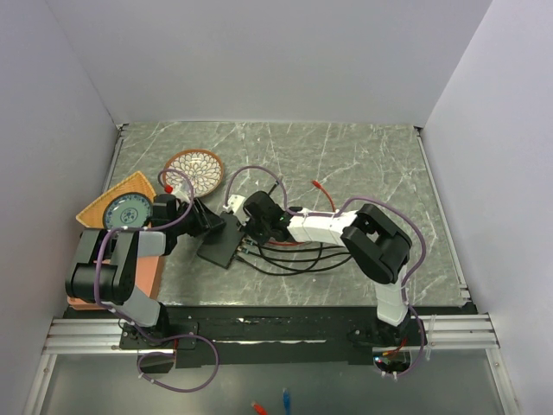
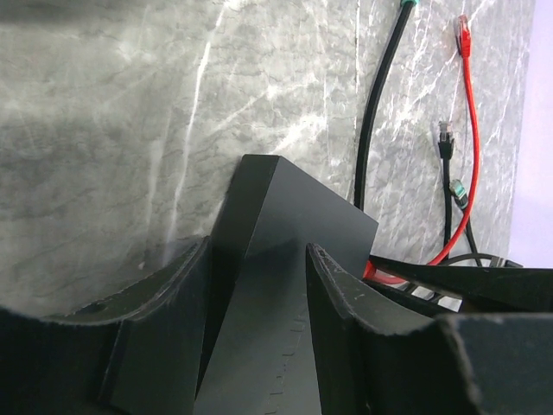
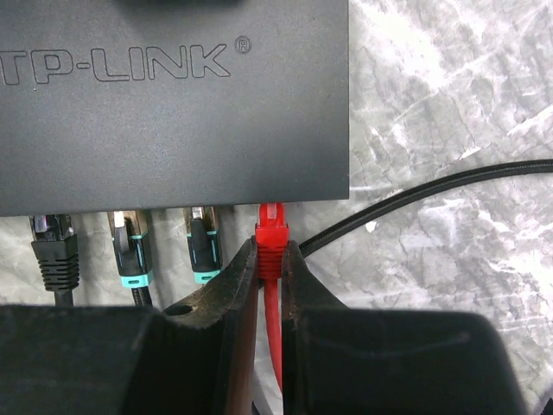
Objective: Insert the plug into the switch port
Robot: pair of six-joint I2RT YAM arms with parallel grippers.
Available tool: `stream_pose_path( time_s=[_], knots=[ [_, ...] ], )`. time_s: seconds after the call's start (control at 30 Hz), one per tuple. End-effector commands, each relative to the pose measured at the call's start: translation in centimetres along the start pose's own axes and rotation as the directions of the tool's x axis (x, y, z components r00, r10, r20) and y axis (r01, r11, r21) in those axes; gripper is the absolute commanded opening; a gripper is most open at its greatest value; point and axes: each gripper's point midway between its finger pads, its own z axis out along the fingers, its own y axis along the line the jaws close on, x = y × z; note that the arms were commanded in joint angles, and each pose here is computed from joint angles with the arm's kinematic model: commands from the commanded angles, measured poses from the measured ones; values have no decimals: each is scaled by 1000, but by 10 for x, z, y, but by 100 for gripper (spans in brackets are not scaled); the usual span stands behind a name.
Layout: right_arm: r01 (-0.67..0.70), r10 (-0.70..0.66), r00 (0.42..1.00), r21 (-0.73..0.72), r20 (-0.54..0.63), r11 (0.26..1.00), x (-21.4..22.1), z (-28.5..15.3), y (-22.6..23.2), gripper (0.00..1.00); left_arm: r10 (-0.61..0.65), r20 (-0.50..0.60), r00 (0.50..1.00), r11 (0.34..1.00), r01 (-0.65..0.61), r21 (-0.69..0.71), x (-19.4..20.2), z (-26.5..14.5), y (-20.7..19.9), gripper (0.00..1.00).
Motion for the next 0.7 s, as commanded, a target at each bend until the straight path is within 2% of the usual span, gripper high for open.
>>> stream_pose_path(
  time_s=[0.0, 0.13, 0.27, 0.37, 0.57, 0.67],
  knots=[
    [55, -20, 933, -86, 360, 995, -115, -23, 16, 0, 23, -252, 968, 957, 52, 287, 54, -16, -81, 48],
    [60, -20, 907, -80, 421, 995, -129, -36, 16, 0, 29, -272, 962, 955, 54, 293, 60, -18, -89, 48],
    [63, -24, 903, -77, 429, 995, -135, -39, 15, 0, 29, -271, 962, 955, 53, 292, 62, -18, -92, 48],
    [64, -23, 913, -86, 408, 994, -131, -36, 17, 0, 32, -243, 969, 965, 33, 260, 57, -16, -88, 51],
    [49, -13, 933, -91, 360, 995, -109, -34, 19, 0, 37, -181, 983, 984, -4, 181, 40, -14, -80, 64],
    [40, -9, 949, -94, 314, 995, -89, -31, 20, 0, 29, -146, 989, 988, -6, 152, 28, -14, -74, 66]
  ],
)
